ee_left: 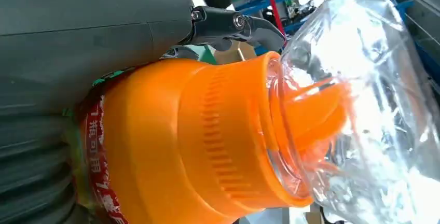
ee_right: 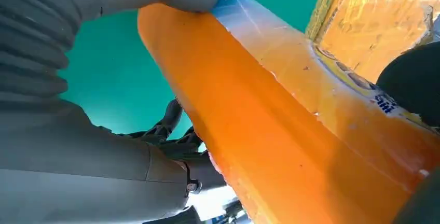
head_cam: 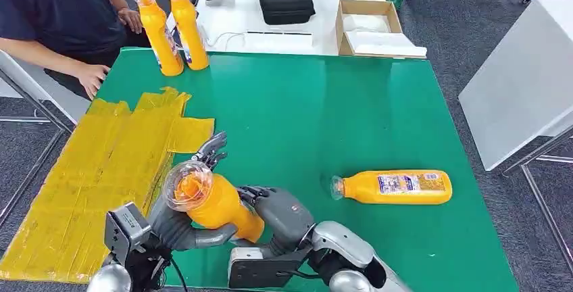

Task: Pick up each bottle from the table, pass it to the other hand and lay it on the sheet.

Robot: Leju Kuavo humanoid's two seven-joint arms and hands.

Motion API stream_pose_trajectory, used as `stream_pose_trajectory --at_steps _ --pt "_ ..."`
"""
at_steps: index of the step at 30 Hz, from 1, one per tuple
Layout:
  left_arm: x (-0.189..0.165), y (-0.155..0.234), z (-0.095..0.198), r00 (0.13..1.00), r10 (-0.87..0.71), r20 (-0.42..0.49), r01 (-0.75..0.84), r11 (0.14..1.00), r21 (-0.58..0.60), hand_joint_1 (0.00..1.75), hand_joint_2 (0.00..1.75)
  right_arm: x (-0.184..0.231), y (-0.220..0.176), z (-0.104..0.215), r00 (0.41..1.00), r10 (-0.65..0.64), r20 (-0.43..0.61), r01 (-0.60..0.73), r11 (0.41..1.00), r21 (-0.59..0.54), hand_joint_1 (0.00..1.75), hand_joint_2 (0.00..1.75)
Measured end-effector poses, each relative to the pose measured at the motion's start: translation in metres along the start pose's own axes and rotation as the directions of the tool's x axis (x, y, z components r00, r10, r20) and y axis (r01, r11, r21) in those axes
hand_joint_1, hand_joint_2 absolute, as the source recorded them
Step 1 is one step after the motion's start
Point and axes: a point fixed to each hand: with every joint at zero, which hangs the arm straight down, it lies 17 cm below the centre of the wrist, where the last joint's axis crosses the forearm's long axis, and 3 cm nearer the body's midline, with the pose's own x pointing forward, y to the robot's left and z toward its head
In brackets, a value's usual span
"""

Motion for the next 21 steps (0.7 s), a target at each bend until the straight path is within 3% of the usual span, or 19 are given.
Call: stream_pose_trajectory --at_steps 1,2,21 --pt "-0.0001 -0.0007 -0.0002 1.000 -0.012 0.001 0.012 1.000 -0.002 0.03 1.75 0.0001 0.0001 -0.0001 1.000 0.000 0.000 0.000 1.000 0.001 1.75 1.75" --pt "0.0003 -0.0016 -0.0005 1.000 -0.024 0.006 0.024 1.000 -0.004 1.75 1.75 0.0002 0.0000 -0.0001 1.000 0.001 0.001 -0.001 1.000 0.001 1.75 1.75" --pt "0.0064 -0.0080 -0.0001 0.999 -0.016 0.043 0.017 1.000 -0.026 1.75 1.75 0.0011 0.0031 0.0005 1.000 0.001 0.004 -0.001 1.000 0.012 1.75 1.75"
